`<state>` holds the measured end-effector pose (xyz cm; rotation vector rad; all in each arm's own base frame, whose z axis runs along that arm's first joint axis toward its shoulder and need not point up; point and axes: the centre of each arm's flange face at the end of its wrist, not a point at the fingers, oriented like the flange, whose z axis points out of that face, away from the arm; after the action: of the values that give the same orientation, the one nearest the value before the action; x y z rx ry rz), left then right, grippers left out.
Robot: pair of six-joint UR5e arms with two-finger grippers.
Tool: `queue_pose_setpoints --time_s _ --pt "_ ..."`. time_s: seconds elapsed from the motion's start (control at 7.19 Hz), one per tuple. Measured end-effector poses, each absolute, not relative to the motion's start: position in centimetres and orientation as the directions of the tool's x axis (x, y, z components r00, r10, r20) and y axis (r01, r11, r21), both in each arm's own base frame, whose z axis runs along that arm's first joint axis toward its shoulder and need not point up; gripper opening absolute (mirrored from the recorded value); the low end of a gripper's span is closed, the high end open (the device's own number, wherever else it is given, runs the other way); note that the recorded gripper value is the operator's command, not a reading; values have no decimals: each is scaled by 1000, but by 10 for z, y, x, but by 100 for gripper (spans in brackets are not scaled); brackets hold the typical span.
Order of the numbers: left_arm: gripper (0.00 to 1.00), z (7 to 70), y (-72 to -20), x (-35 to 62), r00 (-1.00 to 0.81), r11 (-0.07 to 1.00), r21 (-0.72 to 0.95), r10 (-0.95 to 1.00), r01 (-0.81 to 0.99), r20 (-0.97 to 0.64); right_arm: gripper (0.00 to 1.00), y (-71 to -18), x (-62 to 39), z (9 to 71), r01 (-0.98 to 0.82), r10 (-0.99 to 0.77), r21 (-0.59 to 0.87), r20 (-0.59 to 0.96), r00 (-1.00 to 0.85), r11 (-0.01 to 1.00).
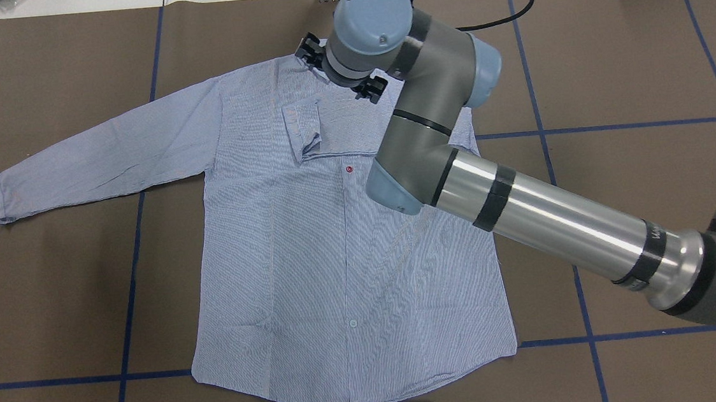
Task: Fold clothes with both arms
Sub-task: 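Release the sleeve near the collar while the left gripper reaches the other cuff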
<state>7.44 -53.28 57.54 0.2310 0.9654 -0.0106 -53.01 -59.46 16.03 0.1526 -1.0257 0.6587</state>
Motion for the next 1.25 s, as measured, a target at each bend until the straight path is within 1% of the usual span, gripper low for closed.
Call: queue_pose_setpoints --time_s 0.14,0.42,0.83,1.25 --pt "95 585 -525 95 570 981 132 26 145 -821 99 -591 -515 176 -566 417 -159 834 360 809" --pt "85 610 -497 119 565 984 29 -77 176 -822 99 -580 -496 192 -558 403 -149 840 364 816" --pt "83 645 -482 130 549 981 -16 -122 193 -827 99 -570 -484 205 -557 399 -148 843 362 817" --pt "83 653 -478 150 544 983 -47 -137 175 -828 99 -569 -484 208 -556 399 -147 841 365 818"
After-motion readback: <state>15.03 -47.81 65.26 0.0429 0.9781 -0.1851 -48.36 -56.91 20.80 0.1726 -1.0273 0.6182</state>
